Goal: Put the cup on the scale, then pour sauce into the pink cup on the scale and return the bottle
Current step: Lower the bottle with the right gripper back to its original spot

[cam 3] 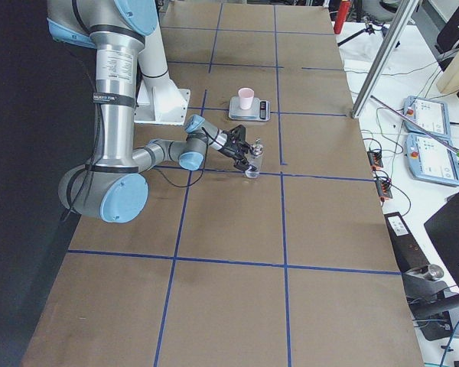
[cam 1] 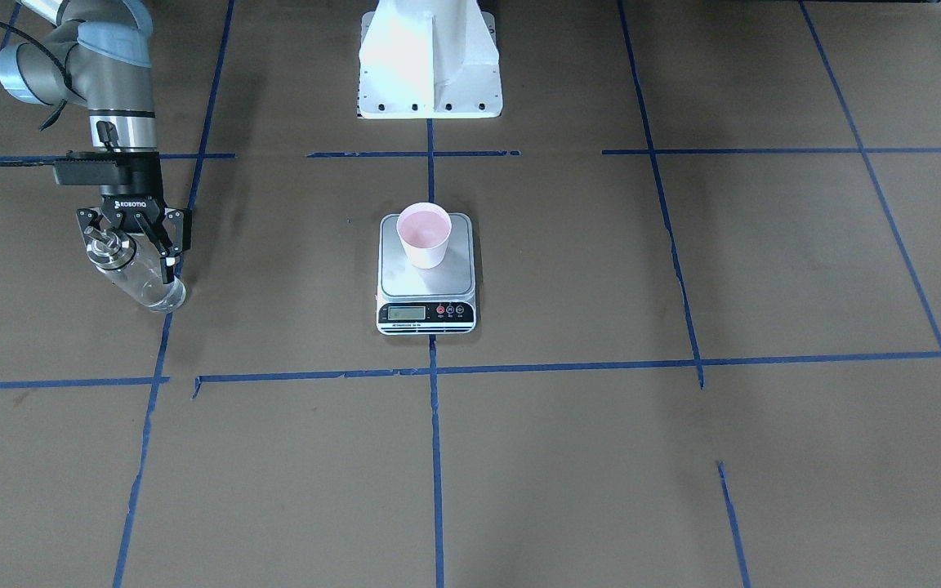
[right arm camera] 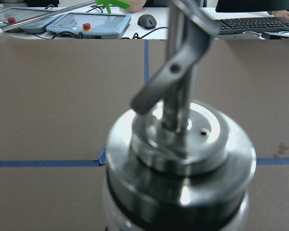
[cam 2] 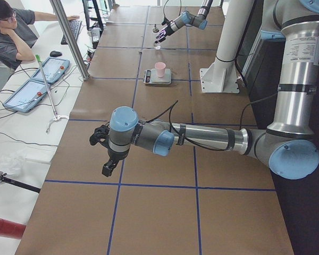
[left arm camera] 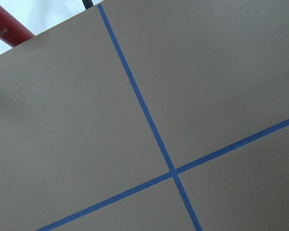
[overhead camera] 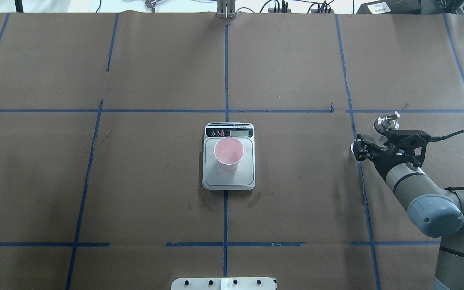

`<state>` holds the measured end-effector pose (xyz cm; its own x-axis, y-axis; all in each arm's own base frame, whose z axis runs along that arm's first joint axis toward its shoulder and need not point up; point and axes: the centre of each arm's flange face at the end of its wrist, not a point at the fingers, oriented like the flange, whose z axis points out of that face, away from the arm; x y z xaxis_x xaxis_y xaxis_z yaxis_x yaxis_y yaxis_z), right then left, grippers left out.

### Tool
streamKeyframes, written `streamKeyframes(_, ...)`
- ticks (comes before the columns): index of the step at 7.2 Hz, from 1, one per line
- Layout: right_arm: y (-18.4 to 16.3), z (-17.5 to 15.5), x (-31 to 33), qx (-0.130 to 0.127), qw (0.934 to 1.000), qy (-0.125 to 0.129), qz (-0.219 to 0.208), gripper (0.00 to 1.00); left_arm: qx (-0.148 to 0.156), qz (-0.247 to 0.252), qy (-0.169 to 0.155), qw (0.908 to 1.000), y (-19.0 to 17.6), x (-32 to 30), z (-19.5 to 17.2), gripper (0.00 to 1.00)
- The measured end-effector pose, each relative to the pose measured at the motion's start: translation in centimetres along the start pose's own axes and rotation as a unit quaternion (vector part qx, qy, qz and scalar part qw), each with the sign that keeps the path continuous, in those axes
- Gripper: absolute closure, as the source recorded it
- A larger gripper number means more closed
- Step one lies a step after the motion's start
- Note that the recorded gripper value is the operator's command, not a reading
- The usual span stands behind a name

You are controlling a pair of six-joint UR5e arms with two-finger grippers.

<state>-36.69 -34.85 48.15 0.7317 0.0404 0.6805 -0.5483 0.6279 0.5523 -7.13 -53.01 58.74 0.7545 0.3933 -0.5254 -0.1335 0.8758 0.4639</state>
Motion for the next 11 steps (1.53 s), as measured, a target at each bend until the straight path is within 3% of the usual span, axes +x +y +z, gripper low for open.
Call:
streamKeyframes(1,0.0,0.0,-0.1,-0.001,1.0000,0.002,-0.002,0.29,0.000,0.000,0.000,1.0000,0.0,0.0,0.0,0.00)
streamKeyframes(4,-0.2,-0.2,-0.4,-0.003,0.9999,0.008,-0.007,0.21,-0.001,0.000,0.000,1.0000,0.1,-0.1,0.1,0.00)
streamKeyframes(5,-0.2,-0.2,-0.5,-0.003,0.9999,0.009,-0.007,0.14,-0.001,0.000,0.000,1.0000,0.1,-0.1,0.1,0.00)
streamKeyframes(6,-0.2,-0.2,-0.5,-0.003,0.9999,0.009,-0.008,0.00,-0.001,0.000,0.000,1.0000,0.1,-0.1,0.1,0.00)
streamKeyframes(8,-0.2,-0.3,-0.6,-0.008,0.9999,0.010,-0.009,0.00,-0.001,0.000,0.000,1.0000,0.1,-0.1,0.1,0.00)
streamKeyframes(11,-1.2,-2.1,-1.9,-0.049,0.9977,0.036,-0.031,0.00,0.000,0.000,0.000,1.0000,0.0,-0.1,0.1,0.00)
